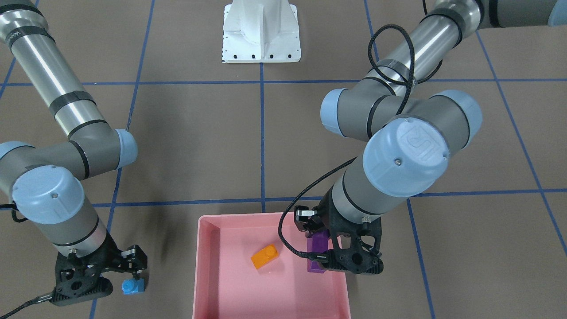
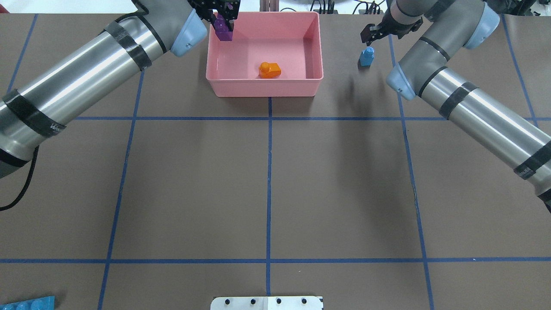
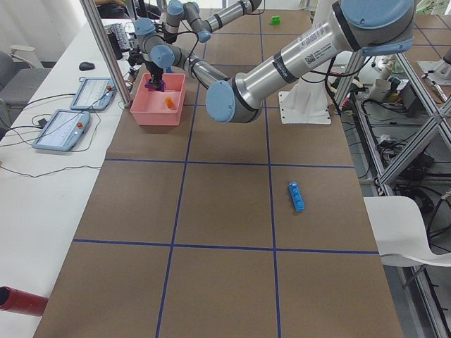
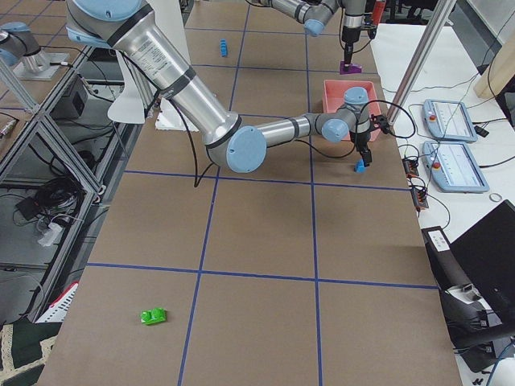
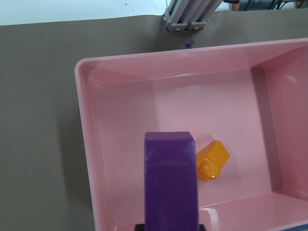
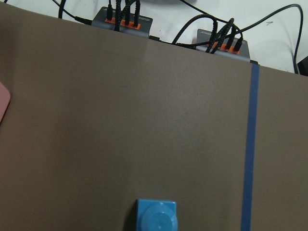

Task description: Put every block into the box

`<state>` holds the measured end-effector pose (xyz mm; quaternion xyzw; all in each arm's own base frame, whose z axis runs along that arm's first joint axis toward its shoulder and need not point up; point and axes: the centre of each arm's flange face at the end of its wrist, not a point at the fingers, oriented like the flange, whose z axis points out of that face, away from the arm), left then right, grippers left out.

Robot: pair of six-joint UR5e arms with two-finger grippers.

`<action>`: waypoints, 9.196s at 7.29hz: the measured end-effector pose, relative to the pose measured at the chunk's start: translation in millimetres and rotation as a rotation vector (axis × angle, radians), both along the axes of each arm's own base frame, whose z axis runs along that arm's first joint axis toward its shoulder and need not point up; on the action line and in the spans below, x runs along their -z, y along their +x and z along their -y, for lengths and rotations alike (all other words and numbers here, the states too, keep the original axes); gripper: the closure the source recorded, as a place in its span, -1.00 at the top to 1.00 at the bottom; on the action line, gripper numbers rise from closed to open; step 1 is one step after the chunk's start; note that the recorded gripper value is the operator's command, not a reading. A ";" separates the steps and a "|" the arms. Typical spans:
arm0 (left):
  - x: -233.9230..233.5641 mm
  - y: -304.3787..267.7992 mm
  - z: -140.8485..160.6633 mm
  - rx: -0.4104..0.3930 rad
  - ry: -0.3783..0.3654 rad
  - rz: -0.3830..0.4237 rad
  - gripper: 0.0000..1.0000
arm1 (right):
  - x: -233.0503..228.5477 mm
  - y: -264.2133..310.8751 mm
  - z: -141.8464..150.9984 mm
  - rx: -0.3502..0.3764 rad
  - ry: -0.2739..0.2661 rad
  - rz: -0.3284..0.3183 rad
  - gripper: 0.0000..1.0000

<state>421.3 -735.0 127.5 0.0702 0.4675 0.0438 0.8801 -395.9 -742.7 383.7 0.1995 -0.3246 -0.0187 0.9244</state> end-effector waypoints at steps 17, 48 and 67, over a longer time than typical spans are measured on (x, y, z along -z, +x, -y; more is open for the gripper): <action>-75.7 -136.7 -26.8 0.149 -0.061 -0.147 1.00 | 248.1 31.1 28.4 -0.053 -0.247 0.202 -1.00; -414.1 -101.0 -592.5 -0.846 0.403 0.412 0.71 | 259.2 44.0 17.8 -0.343 -0.438 0.287 0.99; -160.0 -127.9 -427.3 -0.346 0.081 0.205 -1.00 | -37.3 304.4 -227.8 0.121 -0.314 0.010 1.00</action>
